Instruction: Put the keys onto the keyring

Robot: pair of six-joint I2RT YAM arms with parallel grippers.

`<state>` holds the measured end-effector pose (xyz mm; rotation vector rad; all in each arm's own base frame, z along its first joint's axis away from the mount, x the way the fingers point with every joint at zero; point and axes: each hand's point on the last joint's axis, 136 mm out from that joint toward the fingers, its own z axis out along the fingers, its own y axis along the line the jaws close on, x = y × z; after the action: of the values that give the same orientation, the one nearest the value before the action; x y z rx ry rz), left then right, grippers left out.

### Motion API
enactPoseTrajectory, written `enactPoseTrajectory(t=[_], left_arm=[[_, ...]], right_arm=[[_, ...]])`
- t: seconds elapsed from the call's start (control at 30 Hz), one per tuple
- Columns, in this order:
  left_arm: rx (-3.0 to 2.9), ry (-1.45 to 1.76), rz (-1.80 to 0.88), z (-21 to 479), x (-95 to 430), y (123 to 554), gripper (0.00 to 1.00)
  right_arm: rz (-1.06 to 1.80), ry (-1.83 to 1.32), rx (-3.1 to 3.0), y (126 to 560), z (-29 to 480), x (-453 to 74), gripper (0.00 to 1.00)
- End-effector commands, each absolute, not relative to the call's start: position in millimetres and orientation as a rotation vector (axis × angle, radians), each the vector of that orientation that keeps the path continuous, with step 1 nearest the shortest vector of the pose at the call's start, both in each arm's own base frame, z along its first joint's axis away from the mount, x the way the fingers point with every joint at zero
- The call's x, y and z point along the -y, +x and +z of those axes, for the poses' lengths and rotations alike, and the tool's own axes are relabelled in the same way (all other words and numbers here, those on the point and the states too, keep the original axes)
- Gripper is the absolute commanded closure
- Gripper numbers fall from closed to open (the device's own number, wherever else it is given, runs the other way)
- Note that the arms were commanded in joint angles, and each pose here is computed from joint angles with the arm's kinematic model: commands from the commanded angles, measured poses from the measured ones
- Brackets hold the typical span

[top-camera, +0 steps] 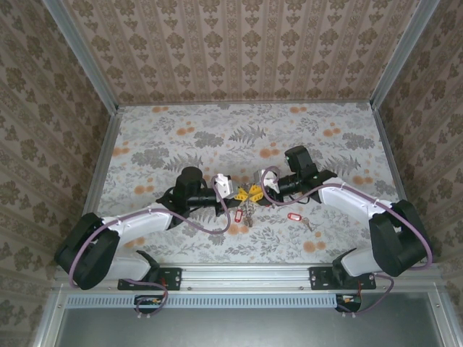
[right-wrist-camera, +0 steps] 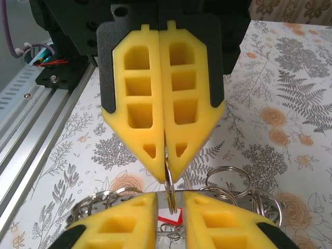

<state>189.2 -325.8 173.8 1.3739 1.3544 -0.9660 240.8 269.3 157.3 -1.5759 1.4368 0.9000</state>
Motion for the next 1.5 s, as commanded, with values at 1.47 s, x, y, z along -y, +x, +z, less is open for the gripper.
enactPoseTrajectory(t=[1.47], left_arm=[[-1.379, 1.48, -0.917, 165, 337, 197, 0.99]], right_arm=[[0.745, -1.687, -1.611, 232, 175, -281, 0.95]])
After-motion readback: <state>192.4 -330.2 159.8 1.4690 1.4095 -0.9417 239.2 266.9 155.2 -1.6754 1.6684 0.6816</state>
